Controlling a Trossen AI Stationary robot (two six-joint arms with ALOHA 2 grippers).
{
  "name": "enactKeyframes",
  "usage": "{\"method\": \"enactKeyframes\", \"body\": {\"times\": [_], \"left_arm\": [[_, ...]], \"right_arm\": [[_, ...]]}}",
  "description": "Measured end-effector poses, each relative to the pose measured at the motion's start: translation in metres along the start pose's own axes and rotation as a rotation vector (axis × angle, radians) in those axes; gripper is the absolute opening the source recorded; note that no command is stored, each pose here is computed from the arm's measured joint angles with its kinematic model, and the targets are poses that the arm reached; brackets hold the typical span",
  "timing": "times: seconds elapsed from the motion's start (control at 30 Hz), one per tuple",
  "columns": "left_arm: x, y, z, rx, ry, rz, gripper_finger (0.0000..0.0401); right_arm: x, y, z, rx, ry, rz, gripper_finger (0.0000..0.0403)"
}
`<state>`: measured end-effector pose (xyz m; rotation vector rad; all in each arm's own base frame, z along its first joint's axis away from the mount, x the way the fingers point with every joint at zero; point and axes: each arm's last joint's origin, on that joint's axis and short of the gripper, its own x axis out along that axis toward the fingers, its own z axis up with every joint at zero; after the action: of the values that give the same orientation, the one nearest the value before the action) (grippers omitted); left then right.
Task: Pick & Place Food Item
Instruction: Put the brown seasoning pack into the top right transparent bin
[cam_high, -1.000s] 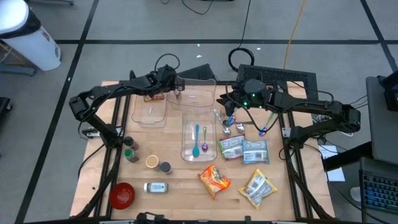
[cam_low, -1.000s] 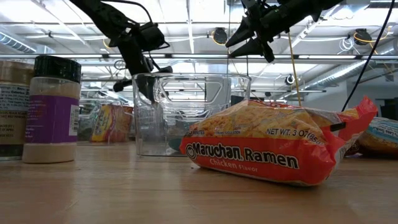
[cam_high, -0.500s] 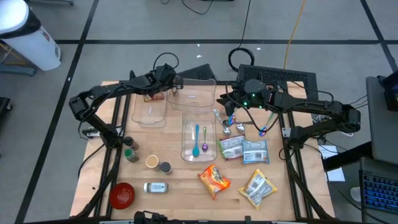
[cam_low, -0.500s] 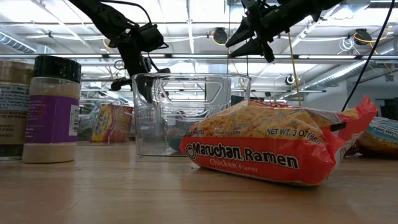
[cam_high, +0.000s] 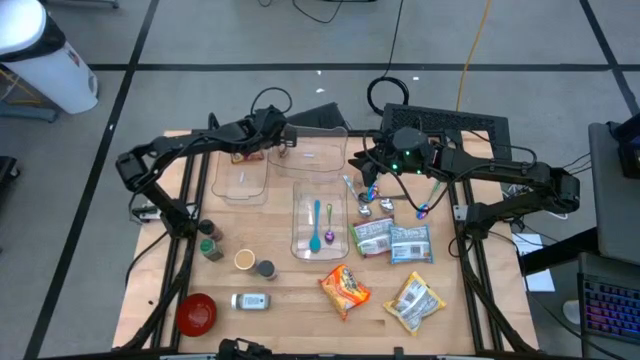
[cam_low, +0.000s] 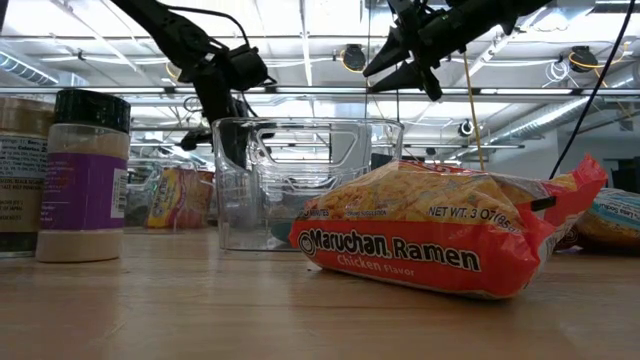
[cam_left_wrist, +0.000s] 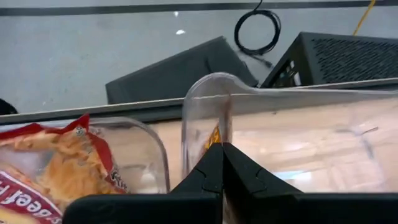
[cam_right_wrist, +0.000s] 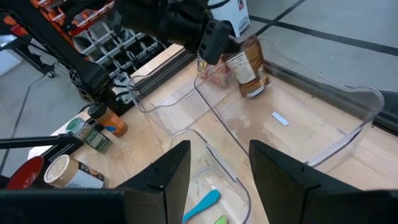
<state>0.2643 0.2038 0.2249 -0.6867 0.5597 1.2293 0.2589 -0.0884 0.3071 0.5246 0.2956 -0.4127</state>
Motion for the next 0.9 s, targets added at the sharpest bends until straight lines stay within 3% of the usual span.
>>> {"method": "enactKeyframes", "body": {"times": [0.47,0.9], "left_arm": [[0.0004,0.0004,-0.0004,0.003,0.004,0.003,0.0009],[0.0004,-0.0004,0.0002,-0.01,0.0,-0.007,0.0078]], "right_arm": [[0.0,0.0,0.0,0.006,0.001,0.0,0.0155],[0.0,0.0,-0.0001,0.006,0.001,0.0,0.0155]]}}
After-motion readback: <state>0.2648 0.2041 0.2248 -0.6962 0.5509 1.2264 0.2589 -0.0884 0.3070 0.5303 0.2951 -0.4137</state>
